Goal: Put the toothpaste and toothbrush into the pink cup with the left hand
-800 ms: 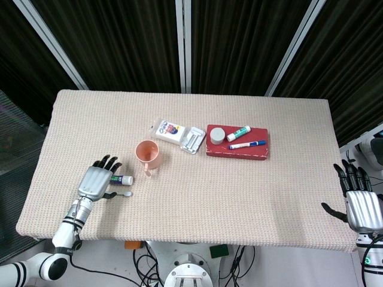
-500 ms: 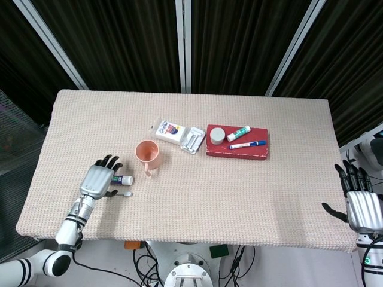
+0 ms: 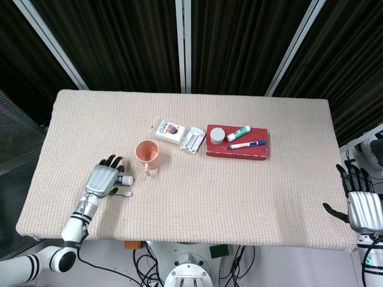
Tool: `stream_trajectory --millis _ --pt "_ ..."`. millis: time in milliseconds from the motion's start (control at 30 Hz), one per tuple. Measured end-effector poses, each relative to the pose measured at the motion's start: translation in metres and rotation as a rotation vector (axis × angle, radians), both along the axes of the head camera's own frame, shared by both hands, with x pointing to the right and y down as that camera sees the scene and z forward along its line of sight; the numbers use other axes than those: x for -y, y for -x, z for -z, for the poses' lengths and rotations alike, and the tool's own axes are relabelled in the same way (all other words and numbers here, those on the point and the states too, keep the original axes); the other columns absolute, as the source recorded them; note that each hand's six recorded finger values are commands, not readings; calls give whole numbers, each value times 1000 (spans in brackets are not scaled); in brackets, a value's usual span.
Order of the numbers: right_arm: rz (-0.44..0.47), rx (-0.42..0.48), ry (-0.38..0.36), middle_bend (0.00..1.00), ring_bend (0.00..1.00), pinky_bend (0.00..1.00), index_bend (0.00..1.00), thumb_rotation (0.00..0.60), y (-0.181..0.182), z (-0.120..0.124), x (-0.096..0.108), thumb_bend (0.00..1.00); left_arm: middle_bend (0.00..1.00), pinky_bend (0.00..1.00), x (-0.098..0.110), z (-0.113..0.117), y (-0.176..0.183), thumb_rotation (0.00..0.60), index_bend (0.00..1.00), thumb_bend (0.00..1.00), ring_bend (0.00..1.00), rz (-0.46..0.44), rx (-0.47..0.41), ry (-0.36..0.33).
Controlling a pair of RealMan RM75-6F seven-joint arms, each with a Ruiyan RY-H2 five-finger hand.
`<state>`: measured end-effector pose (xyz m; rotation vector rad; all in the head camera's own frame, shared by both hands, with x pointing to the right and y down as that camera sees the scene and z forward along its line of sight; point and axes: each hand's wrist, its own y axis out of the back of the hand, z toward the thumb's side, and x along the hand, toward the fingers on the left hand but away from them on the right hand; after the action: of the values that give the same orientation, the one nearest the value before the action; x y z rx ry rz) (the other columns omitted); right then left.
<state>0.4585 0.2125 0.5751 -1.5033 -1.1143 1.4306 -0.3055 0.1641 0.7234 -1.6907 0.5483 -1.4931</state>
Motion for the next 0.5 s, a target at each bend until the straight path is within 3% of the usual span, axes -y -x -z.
stream_trajectory --millis 367,500 --pt "2 -10 14 0 0 0 0 600 1 -3 2 246 166 280 3 -3 1 600 510 309 113 22 -1 -15" --pt "4 -12 22 0 0 0 0 600 2 -4 2 247 299 366 5 1 3 600 558 338 193 35 -3 -48"
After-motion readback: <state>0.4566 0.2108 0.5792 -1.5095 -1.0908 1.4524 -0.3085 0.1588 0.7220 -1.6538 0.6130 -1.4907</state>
